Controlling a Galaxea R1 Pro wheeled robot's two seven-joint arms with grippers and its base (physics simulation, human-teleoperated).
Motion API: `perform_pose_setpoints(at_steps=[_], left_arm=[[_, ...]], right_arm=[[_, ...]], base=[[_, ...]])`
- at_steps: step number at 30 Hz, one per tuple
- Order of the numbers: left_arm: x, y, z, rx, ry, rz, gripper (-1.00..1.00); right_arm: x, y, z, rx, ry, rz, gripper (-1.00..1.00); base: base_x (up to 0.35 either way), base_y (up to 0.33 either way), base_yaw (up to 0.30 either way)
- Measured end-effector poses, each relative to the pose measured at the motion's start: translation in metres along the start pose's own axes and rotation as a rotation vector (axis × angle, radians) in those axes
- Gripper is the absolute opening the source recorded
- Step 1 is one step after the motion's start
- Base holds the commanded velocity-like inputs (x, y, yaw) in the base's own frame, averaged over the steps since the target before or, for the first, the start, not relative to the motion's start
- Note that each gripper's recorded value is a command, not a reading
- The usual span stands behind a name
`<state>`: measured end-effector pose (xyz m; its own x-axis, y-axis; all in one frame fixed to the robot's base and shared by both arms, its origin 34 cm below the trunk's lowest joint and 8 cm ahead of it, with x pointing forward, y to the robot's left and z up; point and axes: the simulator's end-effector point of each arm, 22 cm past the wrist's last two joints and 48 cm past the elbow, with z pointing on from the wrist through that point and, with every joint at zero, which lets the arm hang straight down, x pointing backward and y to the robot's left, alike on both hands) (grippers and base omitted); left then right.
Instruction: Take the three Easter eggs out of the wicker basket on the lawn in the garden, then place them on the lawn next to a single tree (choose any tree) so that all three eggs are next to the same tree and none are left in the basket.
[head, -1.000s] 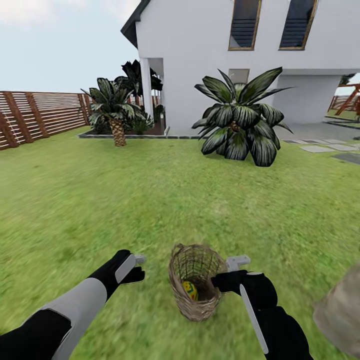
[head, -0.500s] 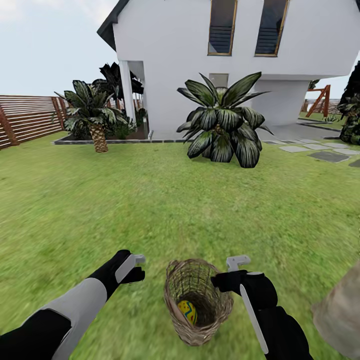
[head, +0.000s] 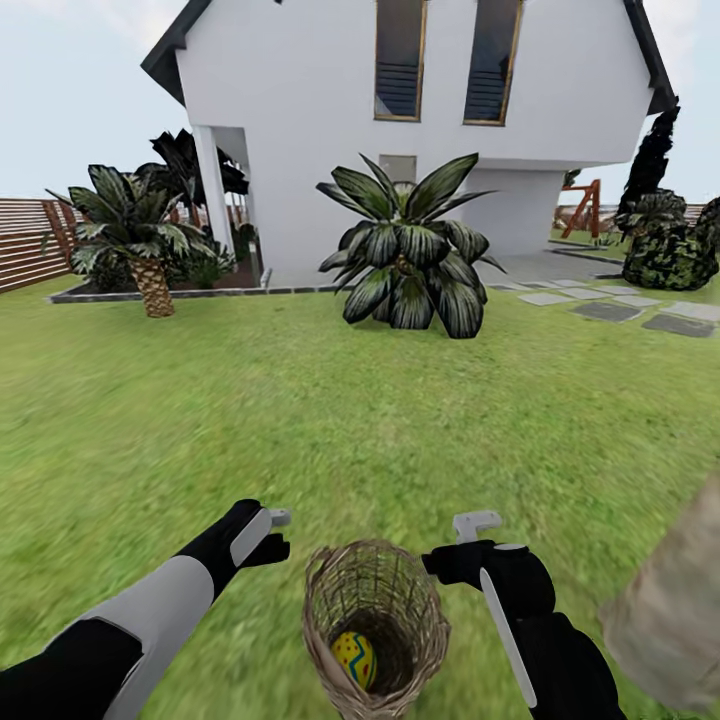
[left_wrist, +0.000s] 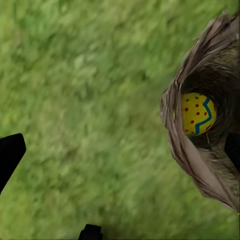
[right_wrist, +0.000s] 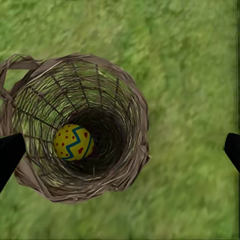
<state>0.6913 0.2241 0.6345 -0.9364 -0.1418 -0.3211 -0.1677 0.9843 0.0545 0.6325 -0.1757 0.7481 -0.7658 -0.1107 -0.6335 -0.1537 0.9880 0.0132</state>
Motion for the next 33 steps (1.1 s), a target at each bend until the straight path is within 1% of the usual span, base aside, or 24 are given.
perform_pose_setpoints(at_steps=[33], left_arm=[[-0.011, 0.001, -0.019, 0.001, -0.038, -0.002, 1.00]], right_arm=[[-0.013, 0.000, -0.015, 0.004, -0.039, -0.004, 1.00]], base=[[0.009, 0.000, -0.215]])
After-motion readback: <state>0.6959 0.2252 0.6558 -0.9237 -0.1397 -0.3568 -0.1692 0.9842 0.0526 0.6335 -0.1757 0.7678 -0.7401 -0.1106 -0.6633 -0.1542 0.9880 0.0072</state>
